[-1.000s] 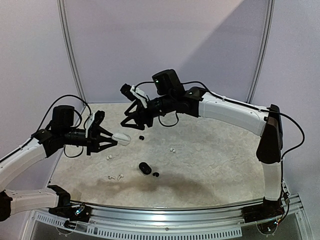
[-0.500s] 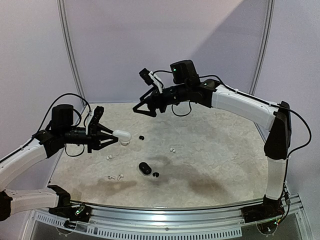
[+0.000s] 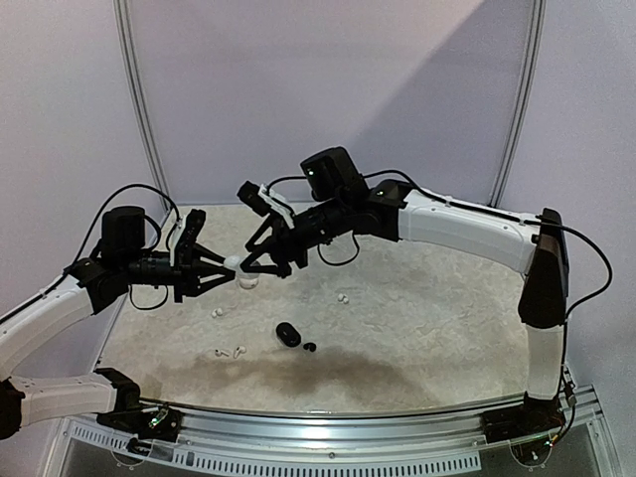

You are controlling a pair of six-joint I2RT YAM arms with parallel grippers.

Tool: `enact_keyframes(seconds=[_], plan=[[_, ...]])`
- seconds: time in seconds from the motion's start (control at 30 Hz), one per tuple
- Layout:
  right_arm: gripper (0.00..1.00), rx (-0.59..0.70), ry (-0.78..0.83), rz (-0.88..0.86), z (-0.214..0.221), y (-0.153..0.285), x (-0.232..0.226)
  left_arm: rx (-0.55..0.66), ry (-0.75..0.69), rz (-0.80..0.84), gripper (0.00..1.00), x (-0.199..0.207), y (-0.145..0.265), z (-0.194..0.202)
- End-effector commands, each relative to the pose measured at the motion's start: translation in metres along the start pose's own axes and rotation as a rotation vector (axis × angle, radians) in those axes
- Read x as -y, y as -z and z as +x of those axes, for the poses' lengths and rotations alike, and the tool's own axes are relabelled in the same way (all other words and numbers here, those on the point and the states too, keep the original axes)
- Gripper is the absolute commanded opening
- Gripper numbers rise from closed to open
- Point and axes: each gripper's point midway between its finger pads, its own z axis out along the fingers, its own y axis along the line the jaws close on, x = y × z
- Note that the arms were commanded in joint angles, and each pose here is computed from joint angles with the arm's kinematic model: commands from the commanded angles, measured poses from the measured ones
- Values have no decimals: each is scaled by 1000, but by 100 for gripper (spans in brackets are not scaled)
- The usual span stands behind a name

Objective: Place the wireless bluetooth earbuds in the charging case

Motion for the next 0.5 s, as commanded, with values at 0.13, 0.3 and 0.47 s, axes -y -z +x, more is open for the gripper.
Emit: enact_keyframes(seconds=[0.13, 0.3, 0.47], plan=[[40, -64, -56, -1, 31, -17, 14, 20, -44, 27, 0, 7, 1, -7], [17, -72, -61, -15, 33, -16, 11, 23, -44, 35, 0, 8, 1, -8], [3, -80, -34, 3, 27, -12, 11, -19, -59, 77, 0, 15, -1, 8]])
